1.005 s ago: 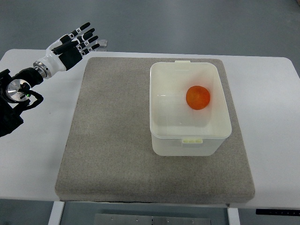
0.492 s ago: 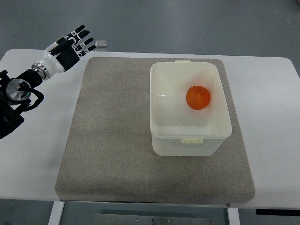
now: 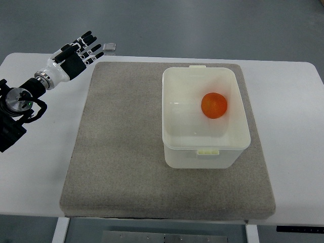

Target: Put orange in box with left hand

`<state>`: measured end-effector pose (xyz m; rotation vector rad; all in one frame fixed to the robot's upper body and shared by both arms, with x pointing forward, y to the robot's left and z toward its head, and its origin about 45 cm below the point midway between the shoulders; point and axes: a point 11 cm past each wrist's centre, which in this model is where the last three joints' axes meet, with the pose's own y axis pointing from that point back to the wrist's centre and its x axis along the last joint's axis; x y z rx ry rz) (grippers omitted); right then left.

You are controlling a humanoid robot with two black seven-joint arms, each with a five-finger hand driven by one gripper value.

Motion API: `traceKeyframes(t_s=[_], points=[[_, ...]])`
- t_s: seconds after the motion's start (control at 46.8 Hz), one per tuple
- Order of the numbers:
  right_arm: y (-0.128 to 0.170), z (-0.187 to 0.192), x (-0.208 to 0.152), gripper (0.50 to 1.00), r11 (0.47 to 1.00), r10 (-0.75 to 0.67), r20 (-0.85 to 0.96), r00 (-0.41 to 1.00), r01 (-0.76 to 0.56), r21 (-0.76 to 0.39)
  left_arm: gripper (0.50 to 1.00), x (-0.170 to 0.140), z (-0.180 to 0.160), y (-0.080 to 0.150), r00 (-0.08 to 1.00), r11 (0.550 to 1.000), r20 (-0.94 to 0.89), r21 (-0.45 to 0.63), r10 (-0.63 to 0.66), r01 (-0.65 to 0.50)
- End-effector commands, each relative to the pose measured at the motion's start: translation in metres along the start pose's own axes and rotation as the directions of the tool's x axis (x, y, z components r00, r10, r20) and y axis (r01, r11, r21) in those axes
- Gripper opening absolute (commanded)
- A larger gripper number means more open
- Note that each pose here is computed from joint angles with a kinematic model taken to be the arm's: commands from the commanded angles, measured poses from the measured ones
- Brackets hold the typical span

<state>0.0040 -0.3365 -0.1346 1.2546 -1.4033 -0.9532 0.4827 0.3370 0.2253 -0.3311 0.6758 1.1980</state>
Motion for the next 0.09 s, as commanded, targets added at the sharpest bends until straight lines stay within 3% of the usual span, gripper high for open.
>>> traceKeyframes(t_s=[0.0,0.064], points=[[0.0000,-0.0002,0.0005,0.926,1.000,0.004,-0.002,1.000,-0.004,0.002,0.996,-0.0002,-0.0002,0.0000,1.000,1.000,0.003,0.002,-0.001,0.001],[0.0001,0.0000,0.0000,0.926,1.000,0.003,-0.006,1.000,-0.003,0.002,0.996,-0.0002,-0.0002,0.0000,1.000,1.000,0.002,0.001,-0.001,0.001]])
